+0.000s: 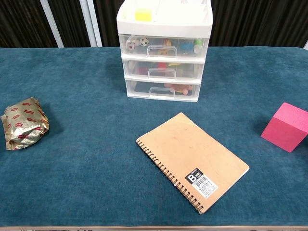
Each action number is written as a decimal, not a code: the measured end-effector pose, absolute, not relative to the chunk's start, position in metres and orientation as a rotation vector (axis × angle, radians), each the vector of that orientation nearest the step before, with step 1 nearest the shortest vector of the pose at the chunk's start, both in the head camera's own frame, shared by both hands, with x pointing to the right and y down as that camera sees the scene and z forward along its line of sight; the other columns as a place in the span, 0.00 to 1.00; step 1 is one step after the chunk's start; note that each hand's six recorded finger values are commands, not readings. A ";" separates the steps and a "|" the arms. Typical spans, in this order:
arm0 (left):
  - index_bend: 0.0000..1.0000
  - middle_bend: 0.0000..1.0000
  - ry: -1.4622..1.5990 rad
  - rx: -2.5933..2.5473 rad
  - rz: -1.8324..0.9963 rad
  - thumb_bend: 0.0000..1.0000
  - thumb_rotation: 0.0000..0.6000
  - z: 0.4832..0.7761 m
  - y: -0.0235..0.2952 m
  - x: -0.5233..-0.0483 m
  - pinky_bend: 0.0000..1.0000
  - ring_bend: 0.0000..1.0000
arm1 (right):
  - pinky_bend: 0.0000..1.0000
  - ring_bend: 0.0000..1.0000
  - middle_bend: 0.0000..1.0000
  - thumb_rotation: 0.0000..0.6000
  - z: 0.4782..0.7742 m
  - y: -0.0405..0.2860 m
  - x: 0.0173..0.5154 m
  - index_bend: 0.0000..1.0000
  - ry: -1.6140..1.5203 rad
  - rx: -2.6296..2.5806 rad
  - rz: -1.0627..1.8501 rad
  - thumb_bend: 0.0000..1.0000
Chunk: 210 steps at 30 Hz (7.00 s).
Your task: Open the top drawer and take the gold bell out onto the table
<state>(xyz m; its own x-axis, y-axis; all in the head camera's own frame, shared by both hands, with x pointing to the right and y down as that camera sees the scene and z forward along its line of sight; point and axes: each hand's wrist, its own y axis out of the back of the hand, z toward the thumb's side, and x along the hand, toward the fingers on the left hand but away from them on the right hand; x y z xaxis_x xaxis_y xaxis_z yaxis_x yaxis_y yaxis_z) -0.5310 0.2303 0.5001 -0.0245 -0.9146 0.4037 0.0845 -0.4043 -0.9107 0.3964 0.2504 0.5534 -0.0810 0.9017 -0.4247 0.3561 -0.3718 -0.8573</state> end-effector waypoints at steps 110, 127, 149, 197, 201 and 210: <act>0.08 0.00 0.966 -1.445 -1.609 0.20 1.00 0.502 0.229 -0.543 0.00 0.00 | 1.00 0.96 0.84 1.00 0.702 0.100 0.061 0.00 -1.507 -2.670 1.100 0.61; 0.08 0.00 0.963 -1.446 -1.613 0.20 1.00 0.502 0.229 -0.543 0.00 0.00 | 1.00 0.96 0.84 1.00 0.701 0.098 0.060 0.00 -1.497 -2.711 1.086 0.61; 0.08 0.00 0.959 -1.445 -1.615 0.20 1.00 0.503 0.230 -0.543 0.00 0.00 | 1.00 0.96 0.84 1.00 0.695 0.108 0.052 0.00 -1.390 -2.766 1.064 0.61; 0.08 0.00 0.957 -1.441 -1.622 0.20 1.00 0.503 0.230 -0.543 0.00 0.00 | 1.00 0.96 0.84 1.00 0.683 0.123 0.065 0.03 -1.306 -2.799 1.027 0.61; 0.08 0.00 0.954 -1.442 -1.624 0.20 1.00 0.504 0.230 -0.543 0.00 0.00 | 1.00 0.96 0.84 1.00 0.681 0.124 0.066 0.03 -1.316 -2.788 1.030 0.61; 0.08 0.00 0.950 -1.441 -1.619 0.20 1.00 0.503 0.230 -0.542 0.00 0.00 | 1.00 0.96 0.84 1.00 0.674 0.141 0.081 0.05 -1.300 -2.786 1.061 0.61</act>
<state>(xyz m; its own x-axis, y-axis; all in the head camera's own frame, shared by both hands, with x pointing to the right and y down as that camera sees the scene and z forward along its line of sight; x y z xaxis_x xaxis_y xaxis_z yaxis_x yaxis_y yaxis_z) -0.5418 0.2302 0.5031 -0.0789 -0.8978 0.4334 0.0595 -0.4382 -0.8969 0.0805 0.1413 0.6739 0.4690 0.6467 -0.6015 0.7189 -0.6751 -0.1654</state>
